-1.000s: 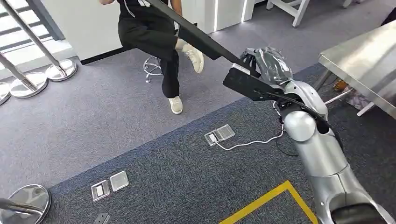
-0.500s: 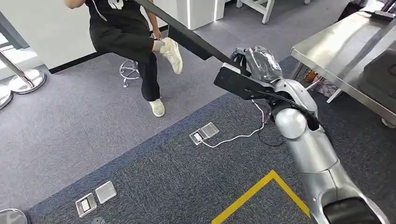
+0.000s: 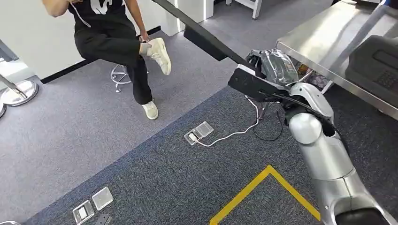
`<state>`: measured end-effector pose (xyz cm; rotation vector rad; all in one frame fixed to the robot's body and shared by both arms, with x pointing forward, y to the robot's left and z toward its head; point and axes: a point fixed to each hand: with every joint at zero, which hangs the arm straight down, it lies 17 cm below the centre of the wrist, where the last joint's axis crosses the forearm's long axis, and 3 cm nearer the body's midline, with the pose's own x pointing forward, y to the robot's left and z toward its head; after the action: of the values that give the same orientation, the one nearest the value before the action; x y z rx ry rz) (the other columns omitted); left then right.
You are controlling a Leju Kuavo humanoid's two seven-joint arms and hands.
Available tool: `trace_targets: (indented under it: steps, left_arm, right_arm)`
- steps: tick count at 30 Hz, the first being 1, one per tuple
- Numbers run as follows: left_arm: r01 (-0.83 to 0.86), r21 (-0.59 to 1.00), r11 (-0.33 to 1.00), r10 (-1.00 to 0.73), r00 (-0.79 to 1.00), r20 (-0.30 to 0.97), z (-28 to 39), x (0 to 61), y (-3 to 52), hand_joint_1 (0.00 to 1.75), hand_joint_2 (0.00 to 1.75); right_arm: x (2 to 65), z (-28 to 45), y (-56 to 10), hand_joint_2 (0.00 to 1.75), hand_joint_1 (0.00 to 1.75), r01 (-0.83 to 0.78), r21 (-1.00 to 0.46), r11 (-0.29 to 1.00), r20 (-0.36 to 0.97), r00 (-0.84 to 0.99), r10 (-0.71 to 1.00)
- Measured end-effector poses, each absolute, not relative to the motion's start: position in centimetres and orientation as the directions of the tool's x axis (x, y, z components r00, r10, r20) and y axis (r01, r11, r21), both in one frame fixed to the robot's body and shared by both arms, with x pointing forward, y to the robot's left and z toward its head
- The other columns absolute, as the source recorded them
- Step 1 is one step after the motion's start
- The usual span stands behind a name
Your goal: Take the parts from the cabinet and place them on the table.
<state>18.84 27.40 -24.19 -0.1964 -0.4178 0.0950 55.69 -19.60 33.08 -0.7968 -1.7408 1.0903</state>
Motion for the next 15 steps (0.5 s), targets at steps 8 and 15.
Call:
trace_targets:
  steps: [8,15]
  left_arm:
    - [-0.053,-0.209,0.976,0.133,0.912,0.387,-24.33,18.38,27.4,0.0,1.75]
    - [-0.053,-0.208,0.977,0.133,0.911,0.391,-24.25,18.64,27.54,0.0,1.75]
  right_arm:
    - [55.68,33.13,-19.55,1.75,1.71,0.056,-0.913,0.403,0.353,-0.384,0.853]
    - [55.67,33.06,-19.72,1.75,1.71,0.057,-0.913,0.404,0.354,-0.381,0.854]
